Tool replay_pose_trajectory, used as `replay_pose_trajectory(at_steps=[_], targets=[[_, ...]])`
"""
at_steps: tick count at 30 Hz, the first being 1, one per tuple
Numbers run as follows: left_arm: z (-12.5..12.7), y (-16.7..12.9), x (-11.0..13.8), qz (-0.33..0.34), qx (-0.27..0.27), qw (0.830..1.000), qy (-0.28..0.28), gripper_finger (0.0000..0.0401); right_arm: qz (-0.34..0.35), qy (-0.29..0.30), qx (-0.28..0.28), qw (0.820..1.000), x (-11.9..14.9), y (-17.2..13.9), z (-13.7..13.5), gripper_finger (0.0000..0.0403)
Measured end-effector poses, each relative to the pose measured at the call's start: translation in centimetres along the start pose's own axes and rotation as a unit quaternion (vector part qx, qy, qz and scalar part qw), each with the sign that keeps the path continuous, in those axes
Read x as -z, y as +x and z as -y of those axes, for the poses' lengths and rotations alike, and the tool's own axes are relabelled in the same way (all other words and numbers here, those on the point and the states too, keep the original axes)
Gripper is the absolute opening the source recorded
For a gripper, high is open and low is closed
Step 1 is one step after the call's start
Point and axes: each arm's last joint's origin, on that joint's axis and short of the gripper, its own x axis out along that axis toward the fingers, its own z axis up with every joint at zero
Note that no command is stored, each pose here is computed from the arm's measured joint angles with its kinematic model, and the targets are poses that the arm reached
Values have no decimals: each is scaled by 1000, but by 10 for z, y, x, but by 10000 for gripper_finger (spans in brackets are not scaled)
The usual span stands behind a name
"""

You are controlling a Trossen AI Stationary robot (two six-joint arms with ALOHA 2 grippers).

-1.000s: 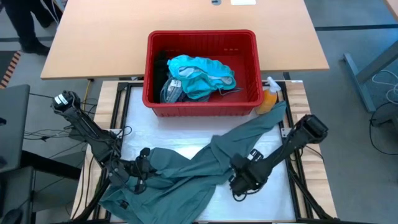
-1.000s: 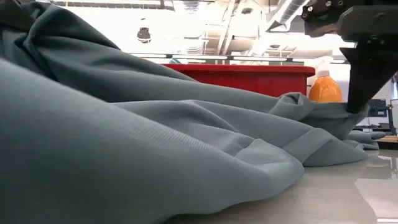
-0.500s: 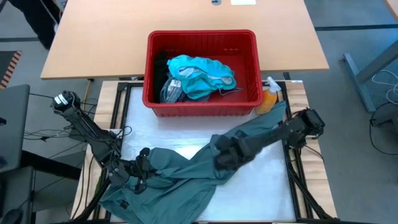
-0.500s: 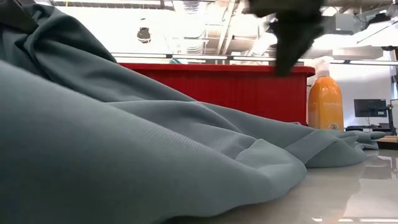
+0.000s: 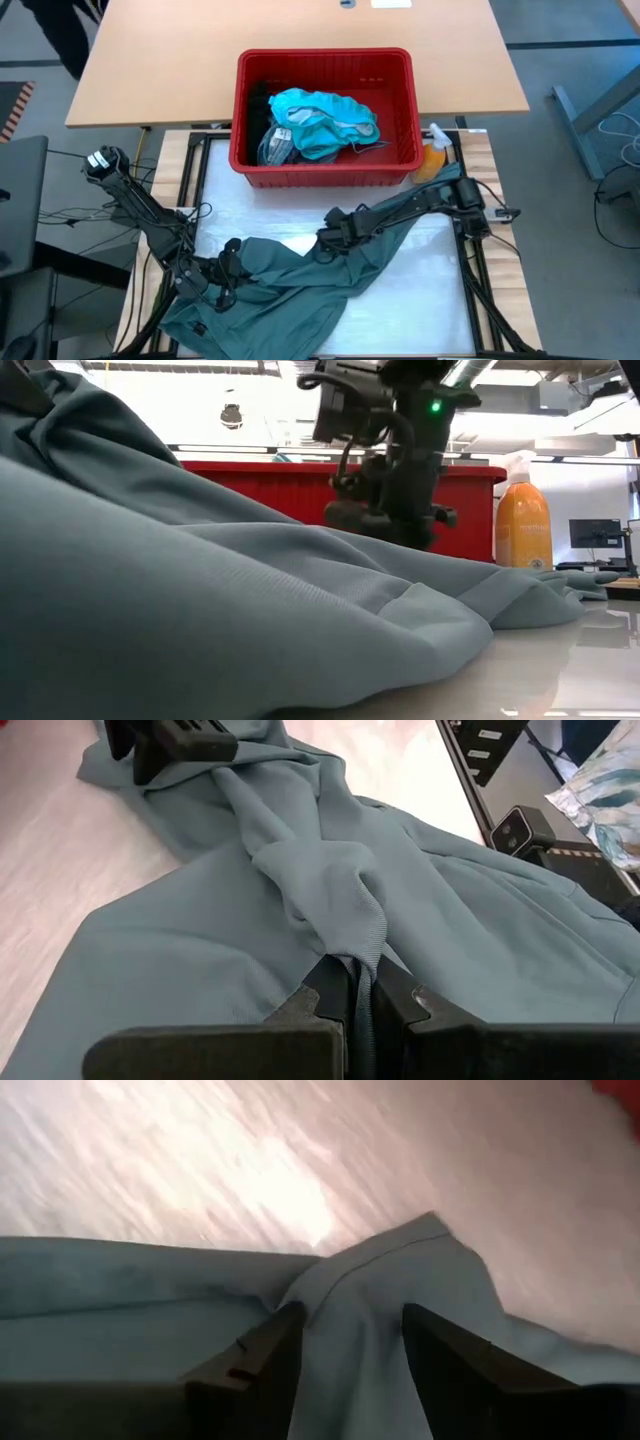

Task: Fold Laundry from Bin
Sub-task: Fold the light blue pants

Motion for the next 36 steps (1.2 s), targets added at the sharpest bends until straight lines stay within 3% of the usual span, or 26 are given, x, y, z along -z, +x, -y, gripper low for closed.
replay_pose_trajectory(at_steps=[3,8,15,18,21,26,30,36], targets=[[0,0,0,0,-1,1000,1,0,-8,-18,1,1000,-1,3,2,171],[0,0,0,-1,-2,1000,2,0,29,-30,8,999,-5,-19,7,27],[0,0,0,0,-4,1000,4,0,158,6,70,985,10,-108,40,19],[1,0,-3,17,-4,1000,12,0,227,62,110,966,29,-148,69,19],[3,-1,-9,53,-7,998,25,0,307,115,116,938,57,-168,94,20],[6,-7,-26,125,-27,991,45,0,409,132,77,900,98,-157,116,20],[6,-9,-39,152,-56,985,52,0,426,156,57,889,121,-126,127,20],[-5,-1,-45,129,-51,990,36,0,429,205,36,879,136,-87,132,20]])
